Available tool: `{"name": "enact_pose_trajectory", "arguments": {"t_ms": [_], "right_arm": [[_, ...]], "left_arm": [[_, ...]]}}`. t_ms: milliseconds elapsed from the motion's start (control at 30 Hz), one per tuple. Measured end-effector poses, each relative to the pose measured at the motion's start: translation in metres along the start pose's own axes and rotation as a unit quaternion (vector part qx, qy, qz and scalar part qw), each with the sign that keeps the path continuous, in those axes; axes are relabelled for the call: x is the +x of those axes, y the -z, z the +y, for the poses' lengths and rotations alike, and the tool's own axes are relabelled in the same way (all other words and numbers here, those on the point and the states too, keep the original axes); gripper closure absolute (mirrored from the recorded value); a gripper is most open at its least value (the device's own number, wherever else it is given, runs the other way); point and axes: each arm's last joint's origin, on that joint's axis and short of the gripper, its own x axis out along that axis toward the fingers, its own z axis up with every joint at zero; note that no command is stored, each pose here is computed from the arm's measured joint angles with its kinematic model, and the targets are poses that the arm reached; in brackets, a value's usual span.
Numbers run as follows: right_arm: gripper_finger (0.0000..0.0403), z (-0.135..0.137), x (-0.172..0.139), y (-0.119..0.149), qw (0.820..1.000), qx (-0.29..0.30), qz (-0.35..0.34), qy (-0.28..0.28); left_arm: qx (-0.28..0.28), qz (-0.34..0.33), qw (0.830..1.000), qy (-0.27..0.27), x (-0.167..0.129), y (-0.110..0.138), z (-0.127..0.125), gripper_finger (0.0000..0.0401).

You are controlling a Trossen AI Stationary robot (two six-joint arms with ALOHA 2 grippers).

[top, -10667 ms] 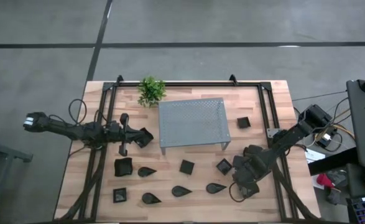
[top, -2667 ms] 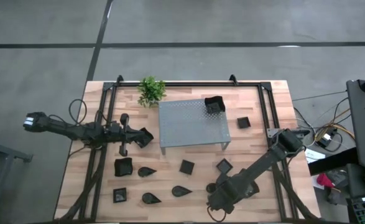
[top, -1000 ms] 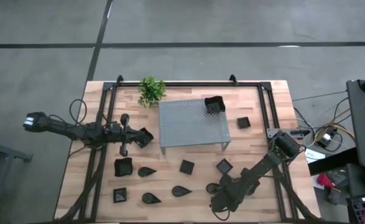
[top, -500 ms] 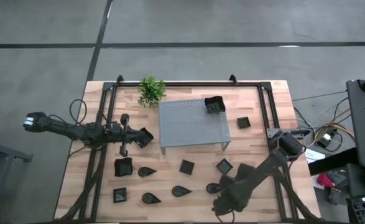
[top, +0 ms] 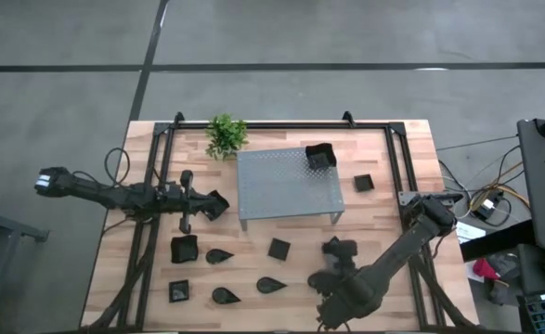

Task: Pick & Place Mini shaped plates
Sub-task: Stack the black distorted square plate on top of the black distorted square plate on the shelf

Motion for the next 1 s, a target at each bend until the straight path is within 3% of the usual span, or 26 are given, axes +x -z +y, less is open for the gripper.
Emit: {"name": "enact_pose_trajectory", "arguments": {"t_ms": [167,400,533,733,1000], "right_arm": [[0.0394,-0.011,-0.026,-0.012,0.993,-0.05,-0.096,0.043],[0.0394,-0.038,-0.064,-0.03,0.96,-0.127,-0.205,0.143],[0.0394,-0.058,-0.073,-0.038,0.951,-0.154,-0.212,0.165],[0.0394,-0.102,-0.077,-0.041,0.954,-0.134,-0.199,0.178],[0.0394,-0.158,-0.08,-0.006,0.96,-0.109,-0.177,0.19]], "left_arm": [[0.0,0.0,1.0,0.0,0.0,0.0,0.0,0.0401],[0.0,0.0,1.0,0.0,0.0,0.0,0.0,0.0401],[0.0,0.0,1.0,0.0,0.0,0.0,0.0,0.0401],[0.001,0.003,1.0,0.0,0.0,0.001,0.0,0.0401],[0.001,0.002,1.0,0.0,0.0,0.0,0.0,0.0401]]}}
